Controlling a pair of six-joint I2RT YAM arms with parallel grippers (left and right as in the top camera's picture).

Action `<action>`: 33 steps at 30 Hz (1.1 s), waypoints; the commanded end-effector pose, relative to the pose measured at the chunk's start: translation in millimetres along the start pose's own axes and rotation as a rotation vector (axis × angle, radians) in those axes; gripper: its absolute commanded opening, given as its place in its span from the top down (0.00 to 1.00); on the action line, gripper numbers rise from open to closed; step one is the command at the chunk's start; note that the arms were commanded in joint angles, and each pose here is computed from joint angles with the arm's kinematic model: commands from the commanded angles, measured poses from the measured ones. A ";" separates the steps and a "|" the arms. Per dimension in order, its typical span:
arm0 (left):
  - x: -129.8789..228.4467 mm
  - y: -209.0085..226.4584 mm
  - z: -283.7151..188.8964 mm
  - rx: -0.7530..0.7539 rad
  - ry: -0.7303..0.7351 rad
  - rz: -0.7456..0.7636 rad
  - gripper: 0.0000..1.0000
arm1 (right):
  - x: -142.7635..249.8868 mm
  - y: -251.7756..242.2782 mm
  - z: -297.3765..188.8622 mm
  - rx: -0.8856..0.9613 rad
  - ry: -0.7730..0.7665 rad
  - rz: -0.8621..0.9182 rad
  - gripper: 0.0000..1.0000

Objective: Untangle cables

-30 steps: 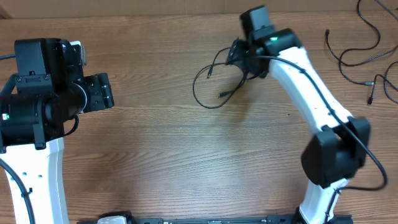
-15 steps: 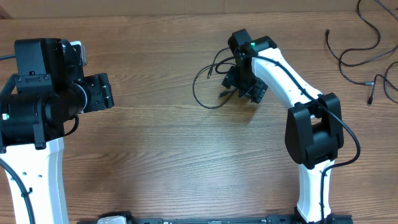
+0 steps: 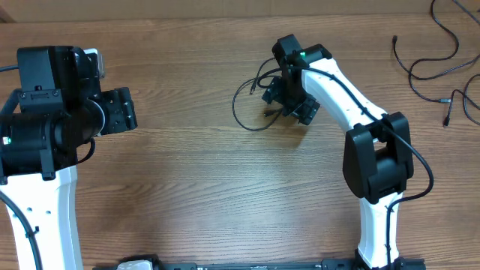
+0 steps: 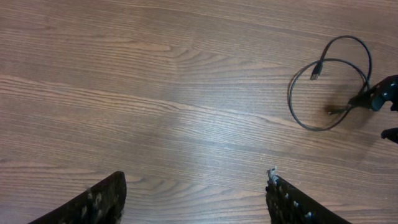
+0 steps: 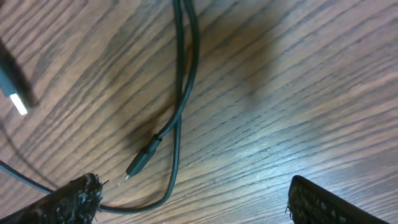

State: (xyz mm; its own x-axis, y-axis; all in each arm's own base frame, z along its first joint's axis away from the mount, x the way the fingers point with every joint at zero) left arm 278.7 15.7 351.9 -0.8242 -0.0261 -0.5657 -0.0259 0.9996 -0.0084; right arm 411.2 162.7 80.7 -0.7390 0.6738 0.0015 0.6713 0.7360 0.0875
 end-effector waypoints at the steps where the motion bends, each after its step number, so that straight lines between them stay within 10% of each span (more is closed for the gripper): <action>1: -4.6 -4.9 2.5 0.029 0.001 0.015 0.29 | -12.3 2.4 -10.5 -0.043 -0.006 0.085 0.05; 21: -3.3 -7.4 6.6 0.048 0.017 0.018 0.33 | -29.7 6.5 66.9 -0.024 0.065 0.181 0.08; 23: -3.3 -7.4 6.6 0.048 0.017 0.018 0.33 | -28.4 2.6 72.4 -0.001 0.070 0.179 0.18; 27: -3.0 -7.4 6.6 0.048 0.019 0.018 0.33 | -27.4 -2.3 80.8 0.028 0.074 0.159 0.96; 33: -1.0 -7.2 6.6 0.047 0.028 0.018 0.33 | -28.4 -7.9 83.0 0.062 0.055 0.156 0.96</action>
State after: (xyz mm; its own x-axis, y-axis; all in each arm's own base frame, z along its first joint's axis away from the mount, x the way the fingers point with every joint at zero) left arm 284.1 10.8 343.5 -0.8442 -0.0273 -0.5353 -0.0060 0.9991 -0.0415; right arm 441.7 149.3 31.1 -0.6271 0.7764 0.0625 0.7773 0.6186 0.1145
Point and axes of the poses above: each gripper's point midway between its finger pads, its own z axis out along the fingers, its own y axis along the line the jaws close on, x = y × z, the point moved 3 cm from there along -z, back along the fingers, and after that the axes turned 9 degrees about z, right-handed, at the moved point
